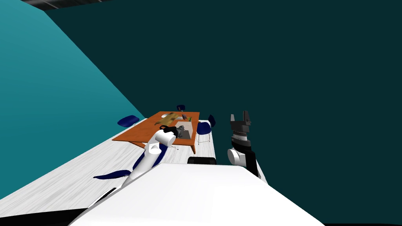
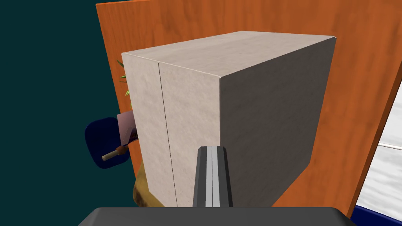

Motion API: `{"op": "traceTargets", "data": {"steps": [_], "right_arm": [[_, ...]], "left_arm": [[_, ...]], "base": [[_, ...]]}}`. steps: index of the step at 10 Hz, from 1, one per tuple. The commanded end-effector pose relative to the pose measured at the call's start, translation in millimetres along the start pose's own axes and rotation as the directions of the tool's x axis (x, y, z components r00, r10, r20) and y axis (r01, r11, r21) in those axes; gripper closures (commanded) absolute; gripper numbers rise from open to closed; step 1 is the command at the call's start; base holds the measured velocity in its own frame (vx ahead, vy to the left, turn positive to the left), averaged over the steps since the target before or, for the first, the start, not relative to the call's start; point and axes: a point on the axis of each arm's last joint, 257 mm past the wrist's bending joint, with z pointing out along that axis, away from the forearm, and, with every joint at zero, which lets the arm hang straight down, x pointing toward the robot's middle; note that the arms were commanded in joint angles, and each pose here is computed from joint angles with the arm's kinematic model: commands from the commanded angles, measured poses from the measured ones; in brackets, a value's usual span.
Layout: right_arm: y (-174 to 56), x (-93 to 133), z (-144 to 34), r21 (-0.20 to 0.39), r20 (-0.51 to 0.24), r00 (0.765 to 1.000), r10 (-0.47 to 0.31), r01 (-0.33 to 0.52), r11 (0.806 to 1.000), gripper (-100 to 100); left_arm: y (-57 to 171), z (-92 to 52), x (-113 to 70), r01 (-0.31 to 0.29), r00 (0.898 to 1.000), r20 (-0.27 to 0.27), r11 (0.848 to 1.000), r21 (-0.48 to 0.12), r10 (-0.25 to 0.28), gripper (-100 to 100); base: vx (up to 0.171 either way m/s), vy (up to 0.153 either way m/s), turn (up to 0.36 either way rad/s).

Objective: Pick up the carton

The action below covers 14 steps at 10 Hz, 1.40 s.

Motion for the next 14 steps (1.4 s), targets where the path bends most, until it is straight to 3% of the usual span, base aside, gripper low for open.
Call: {"op": "traceTargets", "data": {"steps": [1,2,8,9,10,11,14], "right_arm": [[0,0,0.0,0.0,0.0,1.0,0.0,0.0,1.0,0],[0,0,0.0,0.0,0.0,1.0,0.0,0.0,1.0,0],[0,0,0.0,0.0,0.0,1.0,0.0,0.0,1.0,0],[0,0,0.0,0.0,0.0,1.0,0.0,0.0,1.0,0],[0,0,0.0,0.0,0.0,1.0,0.0,0.0,1.0,0],[0,0,0.0,0.0,0.0,1.0,0.0,0.0,1.0,0],[0,0,0.0,0.0,0.0,1.0,0.0,0.0,1.0,0]], "left_arm": [[0,0.0,0.0,0.0,1.0,0.0,1.0,0.0,0.0,0],[2,-6.3,3.2,-0.001,1.0,-0.006,1.0,-0.007,0.0,-100],[8,-30.4,14.9,-0.006,1.0,-0.029,0.999,-0.035,0.005,-100],[6,-27.9,13.2,-0.005,1.0,-0.027,1.0,-0.03,0.004,-100],[7,-28.4,13.2,-0.005,1.0,-0.027,0.999,-0.032,0.004,0],[7,-20.3,10.3,-0.002,1.0,-0.023,1.0,-0.031,0.001,-100],[8,-8.2,6.1,0.001,1.0,-0.017,1.0,-0.029,-0.002,-100]], "base": [[0.0,0.0,0.0],[0.008,0.04,0.018],[0.019,0.079,0.018],[0.007,0.03,-0.001],[0.001,0.006,-0.001],[0.005,-0.005,-0.033],[0.007,-0.015,-0.022]]}}
